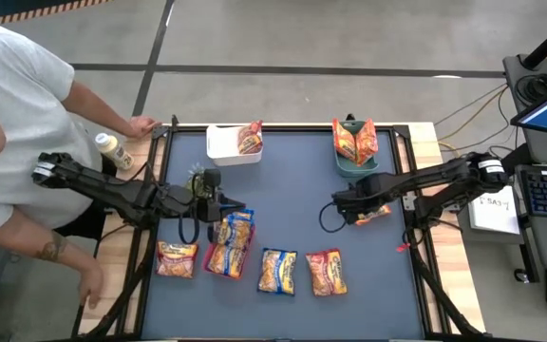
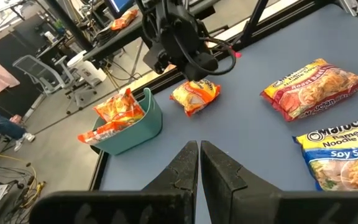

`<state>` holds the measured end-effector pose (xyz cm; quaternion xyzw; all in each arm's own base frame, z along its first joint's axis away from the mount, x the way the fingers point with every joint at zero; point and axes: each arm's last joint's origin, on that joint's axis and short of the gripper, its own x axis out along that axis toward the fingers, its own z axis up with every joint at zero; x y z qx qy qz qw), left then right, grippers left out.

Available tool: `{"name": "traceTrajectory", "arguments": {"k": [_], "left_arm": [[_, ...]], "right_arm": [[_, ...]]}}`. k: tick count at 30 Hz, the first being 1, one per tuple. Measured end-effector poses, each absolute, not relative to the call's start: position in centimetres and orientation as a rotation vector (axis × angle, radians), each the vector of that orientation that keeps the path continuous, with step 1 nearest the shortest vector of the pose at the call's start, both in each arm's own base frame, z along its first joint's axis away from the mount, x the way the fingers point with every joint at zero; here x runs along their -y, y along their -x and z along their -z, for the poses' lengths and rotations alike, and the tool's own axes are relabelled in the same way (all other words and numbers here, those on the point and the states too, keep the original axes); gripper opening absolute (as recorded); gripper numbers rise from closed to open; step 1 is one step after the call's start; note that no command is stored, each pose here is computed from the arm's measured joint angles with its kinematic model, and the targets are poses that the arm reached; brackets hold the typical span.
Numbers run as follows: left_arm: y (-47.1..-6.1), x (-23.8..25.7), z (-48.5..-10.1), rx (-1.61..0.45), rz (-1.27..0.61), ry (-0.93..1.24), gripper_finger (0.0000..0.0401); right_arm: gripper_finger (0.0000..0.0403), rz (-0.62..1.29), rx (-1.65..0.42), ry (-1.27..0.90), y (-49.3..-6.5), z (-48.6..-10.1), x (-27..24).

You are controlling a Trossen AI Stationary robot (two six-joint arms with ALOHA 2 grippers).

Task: Sort Maruchan noodles
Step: Put the orange noodle pack into the green bin

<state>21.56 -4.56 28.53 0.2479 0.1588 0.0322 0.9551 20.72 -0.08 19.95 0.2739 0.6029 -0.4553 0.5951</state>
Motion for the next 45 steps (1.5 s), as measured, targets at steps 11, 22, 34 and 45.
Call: {"name": "traceTrajectory", "arguments": {"k": [11,22,34,45], "left_arm": [[-22.4,4.7,-28.1,-0.316,-0.069,-0.500,0.0000],[-24.1,4.9,-27.1,-0.311,-0.081,-0.492,0.0000],[-29.2,3.7,-25.1,-0.358,-0.108,-0.461,0.0000],[-33.1,1.6,-22.7,-0.546,-0.009,-0.431,0.0000]], "right_arm": [[0.0009,0.716,-1.061,-0.742,-24.8,-17.7,0.3],[0.0008,0.526,-0.803,-0.632,-25.5,-23.1,0.7],[0.0008,0.522,-0.861,-0.656,-24.8,-21.3,0.5],[0.0009,0.476,-0.748,-0.700,-24.5,-18.5,0.3]]}}
